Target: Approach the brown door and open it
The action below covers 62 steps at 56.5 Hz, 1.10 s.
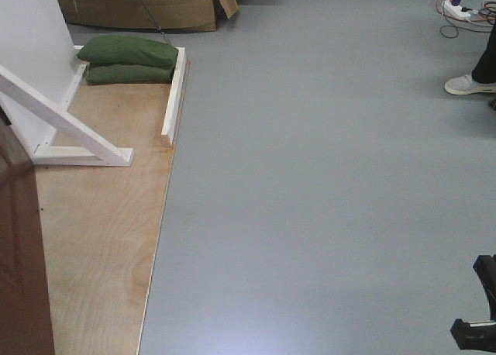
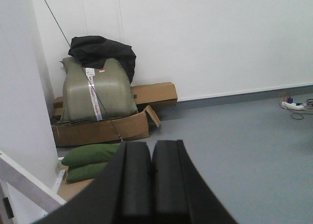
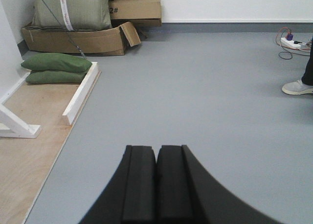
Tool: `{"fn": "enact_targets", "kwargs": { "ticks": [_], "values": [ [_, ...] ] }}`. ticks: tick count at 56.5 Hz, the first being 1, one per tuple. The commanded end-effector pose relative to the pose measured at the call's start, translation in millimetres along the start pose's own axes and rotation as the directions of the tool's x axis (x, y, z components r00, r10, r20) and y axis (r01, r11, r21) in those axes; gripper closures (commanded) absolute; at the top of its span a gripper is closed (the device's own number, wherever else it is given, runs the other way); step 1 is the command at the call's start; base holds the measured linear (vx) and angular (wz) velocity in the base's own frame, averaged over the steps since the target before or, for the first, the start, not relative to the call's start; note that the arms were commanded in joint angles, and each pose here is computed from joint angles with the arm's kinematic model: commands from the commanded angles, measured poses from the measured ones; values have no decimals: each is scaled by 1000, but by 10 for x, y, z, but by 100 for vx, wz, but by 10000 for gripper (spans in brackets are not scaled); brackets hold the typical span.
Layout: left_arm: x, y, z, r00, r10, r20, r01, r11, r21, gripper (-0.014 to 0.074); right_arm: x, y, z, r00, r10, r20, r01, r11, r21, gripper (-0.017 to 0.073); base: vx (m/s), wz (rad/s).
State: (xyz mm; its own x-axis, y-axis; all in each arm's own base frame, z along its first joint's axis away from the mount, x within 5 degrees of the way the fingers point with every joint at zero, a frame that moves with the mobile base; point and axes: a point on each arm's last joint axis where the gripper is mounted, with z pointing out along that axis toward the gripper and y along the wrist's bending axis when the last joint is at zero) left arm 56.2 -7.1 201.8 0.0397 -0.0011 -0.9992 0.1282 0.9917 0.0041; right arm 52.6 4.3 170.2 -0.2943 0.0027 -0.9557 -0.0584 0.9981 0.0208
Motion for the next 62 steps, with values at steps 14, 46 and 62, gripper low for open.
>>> {"fn": "enact_targets", "kwargs": {
  "ticks": [14, 46, 62],
  "values": [
    [-141, -10, -22, 994, -13, 108, 11, 1000, 13, 558, -58, -5, -1, 997, -10, 78, 10, 1000, 5, 559, 24, -6],
    [-141, -10, -22, 994, -13, 108, 11, 1000, 13, 558, -58, -5, -1, 997, -10, 78, 10, 1000, 5, 559, 7, -1],
    [-141, -10, -22, 994, -13, 108, 11, 1000, 13, 558, -58, -5, -1, 997, -10, 78, 10, 1000, 5, 559, 0, 0]
  ]
}}
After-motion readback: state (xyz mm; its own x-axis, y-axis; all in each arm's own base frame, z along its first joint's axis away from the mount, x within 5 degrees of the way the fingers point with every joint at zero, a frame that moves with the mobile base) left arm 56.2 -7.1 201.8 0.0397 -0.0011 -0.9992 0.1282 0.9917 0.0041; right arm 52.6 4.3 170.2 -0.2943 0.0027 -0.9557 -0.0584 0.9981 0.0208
